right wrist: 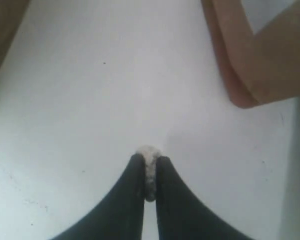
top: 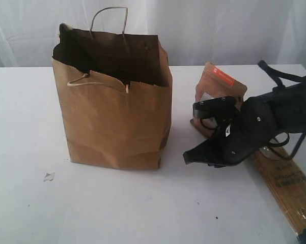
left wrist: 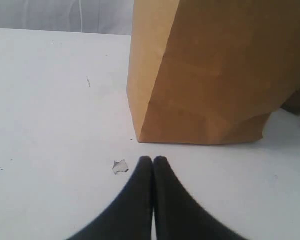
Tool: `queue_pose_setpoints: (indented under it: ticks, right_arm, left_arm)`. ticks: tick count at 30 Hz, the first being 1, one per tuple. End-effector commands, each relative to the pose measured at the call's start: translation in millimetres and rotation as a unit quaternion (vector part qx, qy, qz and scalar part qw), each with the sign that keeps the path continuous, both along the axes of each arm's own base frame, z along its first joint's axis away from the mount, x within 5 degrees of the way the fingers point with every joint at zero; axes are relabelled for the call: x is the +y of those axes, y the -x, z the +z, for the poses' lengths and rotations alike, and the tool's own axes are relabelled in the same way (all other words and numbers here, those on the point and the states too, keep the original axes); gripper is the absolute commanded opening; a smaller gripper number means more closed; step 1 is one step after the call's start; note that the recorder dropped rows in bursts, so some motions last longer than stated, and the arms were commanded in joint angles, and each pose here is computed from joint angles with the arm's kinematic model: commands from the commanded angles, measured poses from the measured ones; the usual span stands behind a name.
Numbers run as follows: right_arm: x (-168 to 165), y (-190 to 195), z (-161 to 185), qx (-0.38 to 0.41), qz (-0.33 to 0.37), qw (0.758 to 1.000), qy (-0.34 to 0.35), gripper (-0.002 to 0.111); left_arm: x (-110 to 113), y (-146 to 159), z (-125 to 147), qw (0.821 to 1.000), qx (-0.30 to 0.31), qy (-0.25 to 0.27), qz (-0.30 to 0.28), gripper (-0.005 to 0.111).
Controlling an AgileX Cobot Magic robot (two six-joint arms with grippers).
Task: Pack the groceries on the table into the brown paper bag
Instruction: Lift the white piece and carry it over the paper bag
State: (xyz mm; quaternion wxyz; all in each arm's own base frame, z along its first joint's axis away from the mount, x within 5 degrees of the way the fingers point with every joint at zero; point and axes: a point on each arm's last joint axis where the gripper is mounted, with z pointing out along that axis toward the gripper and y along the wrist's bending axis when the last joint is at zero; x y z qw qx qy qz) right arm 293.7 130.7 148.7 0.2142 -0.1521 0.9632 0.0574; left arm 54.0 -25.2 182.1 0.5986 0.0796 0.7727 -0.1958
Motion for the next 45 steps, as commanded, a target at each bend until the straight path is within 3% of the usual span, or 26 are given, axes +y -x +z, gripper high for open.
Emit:
queue_pose_setpoints:
  ticks: [1, 25, 45]
  right_arm:
    - [-2, 10, 12, -0.019, 0.006, 1.0, -0.008, 0.0]
    - [15, 68, 88, -0.131, 0.076, 0.986, -0.075, 0.0]
    - [-1, 98, 206, -0.328, 0.083, 0.924, -0.176, 0.0]
  left_arm:
    - [0, 0, 0, 1.0, -0.001, 0.004, 0.0, 0.0]
    - [0, 0, 0, 1.0, -0.001, 0.004, 0.0, 0.0]
    - [0, 0, 0, 1.0, -0.001, 0.004, 0.0, 0.0]
